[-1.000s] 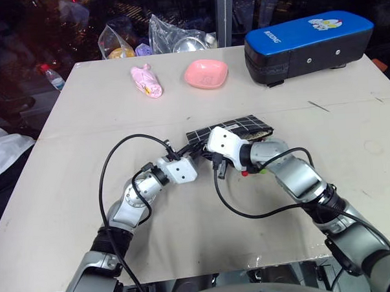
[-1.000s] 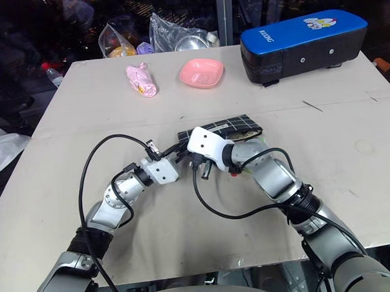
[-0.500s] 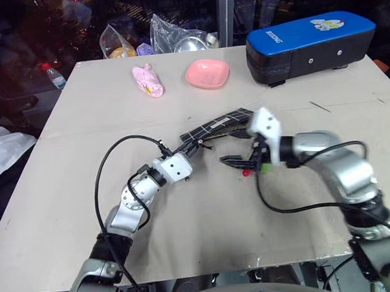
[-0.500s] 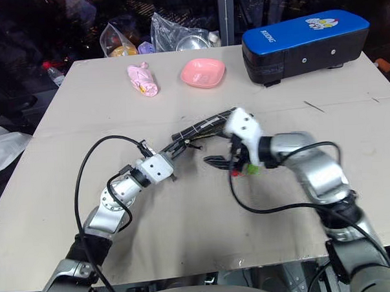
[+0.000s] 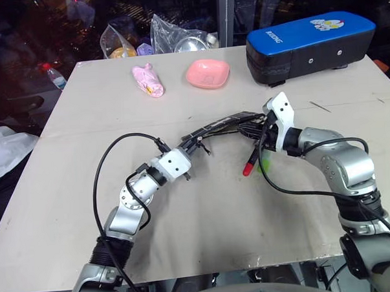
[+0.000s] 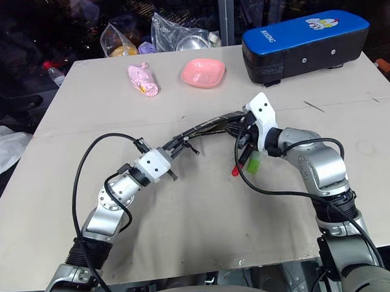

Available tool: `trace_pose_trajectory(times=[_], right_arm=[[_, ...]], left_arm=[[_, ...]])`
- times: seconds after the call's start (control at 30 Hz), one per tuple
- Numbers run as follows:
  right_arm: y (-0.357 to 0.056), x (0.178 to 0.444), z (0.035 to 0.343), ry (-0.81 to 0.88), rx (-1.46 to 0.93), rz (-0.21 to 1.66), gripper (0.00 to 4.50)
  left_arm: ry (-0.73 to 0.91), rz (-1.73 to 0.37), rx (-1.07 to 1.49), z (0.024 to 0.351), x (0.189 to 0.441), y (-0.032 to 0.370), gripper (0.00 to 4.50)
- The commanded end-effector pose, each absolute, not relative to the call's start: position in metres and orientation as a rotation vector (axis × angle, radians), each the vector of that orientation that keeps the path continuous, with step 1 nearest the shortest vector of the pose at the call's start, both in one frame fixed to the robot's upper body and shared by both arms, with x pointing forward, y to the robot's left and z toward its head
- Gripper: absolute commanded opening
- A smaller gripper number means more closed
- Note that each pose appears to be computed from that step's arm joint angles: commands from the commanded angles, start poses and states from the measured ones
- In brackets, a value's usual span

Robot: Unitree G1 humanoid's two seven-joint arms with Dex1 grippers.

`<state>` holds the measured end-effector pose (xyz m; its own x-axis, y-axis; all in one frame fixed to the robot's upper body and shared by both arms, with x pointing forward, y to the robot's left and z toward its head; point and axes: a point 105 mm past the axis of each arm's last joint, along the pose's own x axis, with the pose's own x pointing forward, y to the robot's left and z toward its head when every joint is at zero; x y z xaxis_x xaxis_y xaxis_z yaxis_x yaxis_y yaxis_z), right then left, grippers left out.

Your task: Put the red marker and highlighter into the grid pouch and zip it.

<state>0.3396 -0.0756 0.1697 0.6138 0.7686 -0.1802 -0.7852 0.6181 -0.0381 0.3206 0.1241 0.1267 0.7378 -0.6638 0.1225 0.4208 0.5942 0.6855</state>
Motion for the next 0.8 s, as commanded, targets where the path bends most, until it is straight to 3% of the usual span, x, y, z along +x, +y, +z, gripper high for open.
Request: trace_pose_trajectory(times=[0.03, 0.23, 0.37, 0.5, 0.67, 0.8], right_arm=[[-0.076, 0.342, 0.181, 0.098, -0.130, 0.885, 0.06], [-0.079, 0.355, 0.175, 0.093, -0.207, 0.825, 0.06], [-0.060, 0.356, 0.182, -0.077, -0.474, 0.878, 0.06], [-0.055, 0.350, 0.172, -0.251, -0.884, 0.952, 1.78], [-0.063, 0.358, 0.172, -0.344, -1.090, 0.923, 4.30], [-0.071, 0.361, 0.172, -0.356, -1.104, 0.904, 4.47]], left_arm=[[-0.442, -0.632, 0.672, 0.141, 0.318, 0.122, 0.00], [-0.448, -0.640, 0.670, 0.141, 0.317, 0.118, 0.00], [-0.446, -0.641, 0.668, 0.141, 0.318, 0.117, 0.00], [-0.439, -0.629, 0.663, 0.139, 0.320, 0.118, 0.00], [-0.438, -0.629, 0.654, 0.137, 0.321, 0.115, 0.00], [-0.436, -0.627, 0.645, 0.136, 0.323, 0.112, 0.00]])
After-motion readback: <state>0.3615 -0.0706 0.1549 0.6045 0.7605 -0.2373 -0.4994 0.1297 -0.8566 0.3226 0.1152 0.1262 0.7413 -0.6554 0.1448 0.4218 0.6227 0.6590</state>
